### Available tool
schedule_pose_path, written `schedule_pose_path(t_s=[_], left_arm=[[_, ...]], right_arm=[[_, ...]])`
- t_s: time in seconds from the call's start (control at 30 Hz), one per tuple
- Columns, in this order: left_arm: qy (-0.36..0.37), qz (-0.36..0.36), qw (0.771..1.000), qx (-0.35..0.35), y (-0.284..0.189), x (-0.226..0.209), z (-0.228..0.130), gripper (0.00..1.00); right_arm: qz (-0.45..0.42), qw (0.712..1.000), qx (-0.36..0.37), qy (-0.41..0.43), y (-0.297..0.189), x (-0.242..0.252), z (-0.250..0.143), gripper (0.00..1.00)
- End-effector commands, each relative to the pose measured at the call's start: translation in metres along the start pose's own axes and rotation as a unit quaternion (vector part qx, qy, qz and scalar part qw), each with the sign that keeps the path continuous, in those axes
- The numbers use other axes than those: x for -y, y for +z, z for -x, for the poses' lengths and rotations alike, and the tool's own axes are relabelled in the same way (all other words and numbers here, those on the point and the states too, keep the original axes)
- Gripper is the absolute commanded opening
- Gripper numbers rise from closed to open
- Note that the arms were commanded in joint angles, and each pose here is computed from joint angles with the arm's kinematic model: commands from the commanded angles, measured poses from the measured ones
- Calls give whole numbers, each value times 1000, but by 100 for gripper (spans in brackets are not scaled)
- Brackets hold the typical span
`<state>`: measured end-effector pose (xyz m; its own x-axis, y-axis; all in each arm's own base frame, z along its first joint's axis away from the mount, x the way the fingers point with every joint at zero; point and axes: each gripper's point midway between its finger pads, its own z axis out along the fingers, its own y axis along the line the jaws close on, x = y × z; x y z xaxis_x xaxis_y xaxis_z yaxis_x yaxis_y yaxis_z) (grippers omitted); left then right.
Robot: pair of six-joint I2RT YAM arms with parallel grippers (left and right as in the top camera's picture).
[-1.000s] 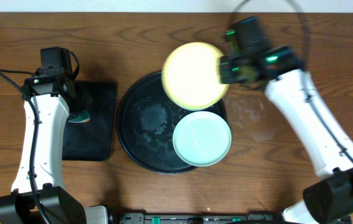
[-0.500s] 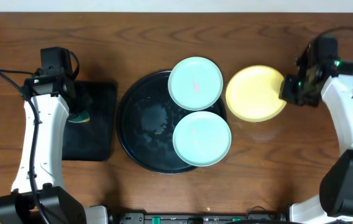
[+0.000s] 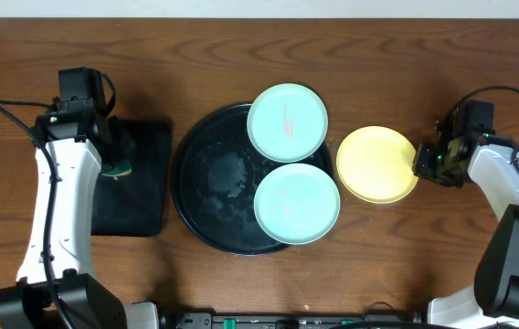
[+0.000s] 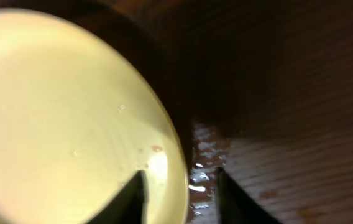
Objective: Clean dirty plates on tray and stack at the side
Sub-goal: 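Carry yellow plate right and set it on the table, then move right gripper back and grip the lower pale green plate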
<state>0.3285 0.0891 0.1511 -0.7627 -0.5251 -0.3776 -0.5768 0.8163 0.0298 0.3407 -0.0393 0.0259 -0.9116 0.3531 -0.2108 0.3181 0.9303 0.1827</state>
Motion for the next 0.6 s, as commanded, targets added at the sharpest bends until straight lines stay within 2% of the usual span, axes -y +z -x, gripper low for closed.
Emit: schedule_pose_path(t_s=[0.0,0.1,0.2,0.33,0.57], left_arm=[[3,5,1000,1,2,-3,0,8],[3,4,1000,2,2,-2,1,8],[3,4,1000,2,2,-2,1,8],[3,4,1000,2,2,-2,0,8],[3,4,1000,2,2,-2,0,8]], right_arm=[[41,999,2,-7,-13,-17,8,50],[98,994,-22,-34,-34,-47,8,57],[141,986,-55,-75,-56,-83,-2,59],[140,976,-98,-133,-61,-117,-33,61],[90,959,-154,-222,-36,-155,-94,62]])
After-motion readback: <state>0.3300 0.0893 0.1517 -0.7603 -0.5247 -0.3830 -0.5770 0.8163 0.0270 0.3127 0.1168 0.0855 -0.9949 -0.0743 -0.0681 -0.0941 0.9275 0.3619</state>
